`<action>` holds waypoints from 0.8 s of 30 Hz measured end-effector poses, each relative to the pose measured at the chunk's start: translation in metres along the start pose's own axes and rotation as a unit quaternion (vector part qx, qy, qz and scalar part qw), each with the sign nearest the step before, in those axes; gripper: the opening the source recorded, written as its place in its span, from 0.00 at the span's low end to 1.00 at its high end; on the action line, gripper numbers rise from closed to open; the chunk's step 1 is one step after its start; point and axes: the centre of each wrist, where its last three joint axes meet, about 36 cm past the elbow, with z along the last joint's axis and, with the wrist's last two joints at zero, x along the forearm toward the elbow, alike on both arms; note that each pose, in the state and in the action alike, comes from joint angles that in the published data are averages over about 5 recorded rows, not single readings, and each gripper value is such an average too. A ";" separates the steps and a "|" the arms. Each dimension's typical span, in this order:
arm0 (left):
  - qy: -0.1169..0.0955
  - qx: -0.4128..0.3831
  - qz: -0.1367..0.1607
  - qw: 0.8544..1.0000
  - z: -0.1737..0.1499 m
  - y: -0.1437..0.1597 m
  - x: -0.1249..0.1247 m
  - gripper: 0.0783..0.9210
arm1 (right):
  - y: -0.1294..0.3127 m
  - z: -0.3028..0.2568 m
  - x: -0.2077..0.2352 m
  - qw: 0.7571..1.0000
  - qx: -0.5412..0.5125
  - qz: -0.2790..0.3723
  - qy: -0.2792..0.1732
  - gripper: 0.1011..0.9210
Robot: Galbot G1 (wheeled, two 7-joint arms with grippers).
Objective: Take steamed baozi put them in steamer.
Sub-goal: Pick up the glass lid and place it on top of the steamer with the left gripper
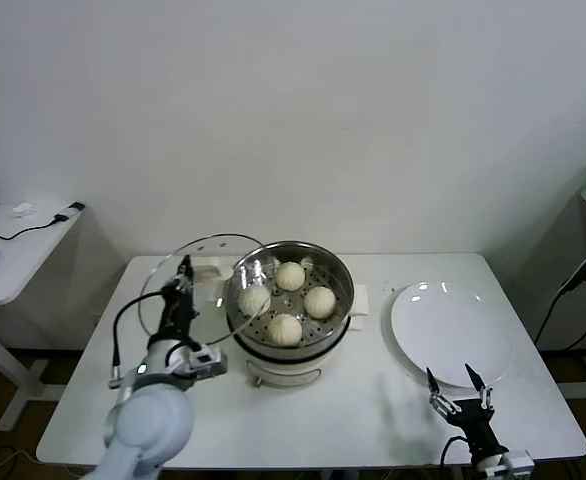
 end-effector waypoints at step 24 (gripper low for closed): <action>-0.020 0.005 0.016 1.000 -0.127 -0.034 -0.011 0.07 | -0.008 0.008 0.006 1.000 0.008 0.010 -0.003 0.88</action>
